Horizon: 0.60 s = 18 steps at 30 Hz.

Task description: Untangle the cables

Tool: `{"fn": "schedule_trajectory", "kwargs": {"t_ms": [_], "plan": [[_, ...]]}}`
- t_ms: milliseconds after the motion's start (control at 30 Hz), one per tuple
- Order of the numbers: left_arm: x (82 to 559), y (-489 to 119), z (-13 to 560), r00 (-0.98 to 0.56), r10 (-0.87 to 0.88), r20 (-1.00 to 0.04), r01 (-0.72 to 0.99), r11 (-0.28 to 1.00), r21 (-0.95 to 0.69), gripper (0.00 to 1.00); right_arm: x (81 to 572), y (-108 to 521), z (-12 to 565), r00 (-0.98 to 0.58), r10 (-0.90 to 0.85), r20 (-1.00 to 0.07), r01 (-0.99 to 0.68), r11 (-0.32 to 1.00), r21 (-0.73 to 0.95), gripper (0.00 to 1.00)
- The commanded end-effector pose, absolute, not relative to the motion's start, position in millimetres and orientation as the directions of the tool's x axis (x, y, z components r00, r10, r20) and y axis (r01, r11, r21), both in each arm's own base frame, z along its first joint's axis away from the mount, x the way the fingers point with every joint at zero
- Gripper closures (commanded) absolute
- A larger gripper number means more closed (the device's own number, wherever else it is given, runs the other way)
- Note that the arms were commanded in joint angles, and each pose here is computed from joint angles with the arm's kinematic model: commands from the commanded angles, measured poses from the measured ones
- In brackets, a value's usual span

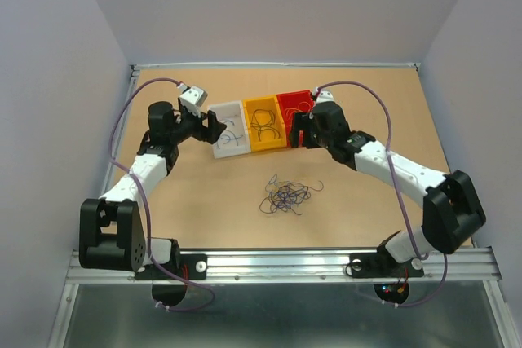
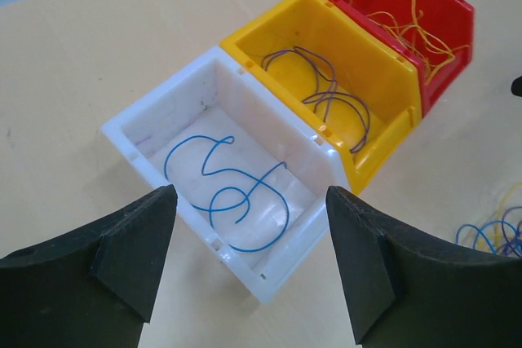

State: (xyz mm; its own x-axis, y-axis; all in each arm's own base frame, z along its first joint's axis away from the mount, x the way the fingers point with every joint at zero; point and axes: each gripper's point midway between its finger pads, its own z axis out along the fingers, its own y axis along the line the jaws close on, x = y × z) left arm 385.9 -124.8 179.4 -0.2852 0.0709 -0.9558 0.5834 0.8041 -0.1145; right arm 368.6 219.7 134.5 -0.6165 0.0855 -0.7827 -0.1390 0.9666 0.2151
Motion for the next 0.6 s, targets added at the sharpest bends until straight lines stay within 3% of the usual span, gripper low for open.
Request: {"fn": "schedule_trajectory", "kwargs": {"t_ms": [0, 233, 567], "plan": [[367, -150, 209, -0.135, 0.106, -0.985, 0.725, 0.688, -0.025, 0.15, 318, 272, 156, -0.632, -0.055, -0.773, -0.48, 0.811, 0.335, 0.2], [369, -148, 210, -0.122, 0.119, -0.985, 0.719, 0.695, -0.005, 0.15, 274, 320, 123, -0.639, -0.292, -0.711, -0.624, 0.738, 0.258, 0.18], [372, -147, 208, -0.126, 0.122, -0.984, 0.707, 0.707, -0.002, 0.15, 253, 344, 97, -0.692, -0.341, -0.636, -0.623, 0.726, 0.29, 0.21]]}}
